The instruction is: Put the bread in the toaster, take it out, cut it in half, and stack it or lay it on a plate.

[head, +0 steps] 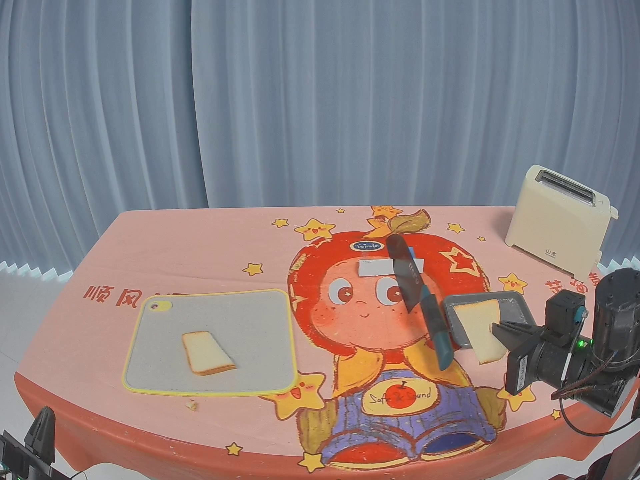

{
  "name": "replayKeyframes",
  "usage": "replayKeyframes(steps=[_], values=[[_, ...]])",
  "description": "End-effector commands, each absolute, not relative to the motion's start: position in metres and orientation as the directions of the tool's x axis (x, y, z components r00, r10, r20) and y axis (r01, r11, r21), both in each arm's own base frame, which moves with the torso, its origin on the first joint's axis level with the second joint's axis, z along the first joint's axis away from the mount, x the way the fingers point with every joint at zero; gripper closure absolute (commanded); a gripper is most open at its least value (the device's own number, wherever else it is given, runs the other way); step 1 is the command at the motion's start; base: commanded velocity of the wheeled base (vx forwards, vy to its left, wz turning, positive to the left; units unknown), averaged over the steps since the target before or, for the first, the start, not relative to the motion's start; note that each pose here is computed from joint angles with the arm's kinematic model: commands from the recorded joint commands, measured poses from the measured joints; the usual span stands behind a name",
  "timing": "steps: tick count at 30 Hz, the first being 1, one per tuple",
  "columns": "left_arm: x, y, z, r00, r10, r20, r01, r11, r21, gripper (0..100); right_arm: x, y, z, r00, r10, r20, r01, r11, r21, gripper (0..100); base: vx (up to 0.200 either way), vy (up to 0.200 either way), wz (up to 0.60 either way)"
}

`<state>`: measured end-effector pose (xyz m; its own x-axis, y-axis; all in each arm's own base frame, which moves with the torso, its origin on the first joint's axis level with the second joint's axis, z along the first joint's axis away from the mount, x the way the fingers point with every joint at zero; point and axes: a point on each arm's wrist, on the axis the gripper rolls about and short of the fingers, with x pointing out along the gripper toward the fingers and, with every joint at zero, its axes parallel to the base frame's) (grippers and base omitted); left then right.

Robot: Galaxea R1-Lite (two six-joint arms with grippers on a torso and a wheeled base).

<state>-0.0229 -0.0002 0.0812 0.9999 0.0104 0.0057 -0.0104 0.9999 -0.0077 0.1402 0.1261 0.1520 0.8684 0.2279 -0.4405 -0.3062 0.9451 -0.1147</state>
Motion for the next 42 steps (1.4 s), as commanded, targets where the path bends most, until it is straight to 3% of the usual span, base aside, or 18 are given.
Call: replayKeyframes(steps=[1,19,26,30,42], values=[[-0.023,0.000,0.076,1.000,0.011,0.005,-0.011,1.000,-0.008,100,0.140,0.126,0.152,0.869,0.227,-0.440,-0.305,0.945,-0.115,100,0.000,0.000,0.00],[-0.023,0.000,0.076,1.000,0.009,0.005,-0.009,1.000,-0.006,100,0.139,0.124,0.153,0.870,0.231,-0.435,-0.307,0.945,-0.112,100,0.000,0.000,0.00],[-0.023,0.000,0.076,1.000,0.011,0.005,-0.011,1.000,-0.008,100,0.156,0.102,0.167,0.902,0.147,-0.405,-0.193,0.978,-0.074,100,0.000,0.000,0.00],[-0.023,0.000,0.076,1.000,0.011,0.005,-0.011,1.000,-0.005,100,0.170,0.092,0.164,0.886,0.168,-0.432,-0.206,0.978,-0.041,100,0.000,0.000,0.00],[-0.023,0.000,0.076,1.000,0.009,0.005,-0.009,1.000,-0.006,100,0.202,0.093,0.137,0.838,0.091,-0.539,-0.148,0.987,-0.063,100,0.000,0.000,0.00]])
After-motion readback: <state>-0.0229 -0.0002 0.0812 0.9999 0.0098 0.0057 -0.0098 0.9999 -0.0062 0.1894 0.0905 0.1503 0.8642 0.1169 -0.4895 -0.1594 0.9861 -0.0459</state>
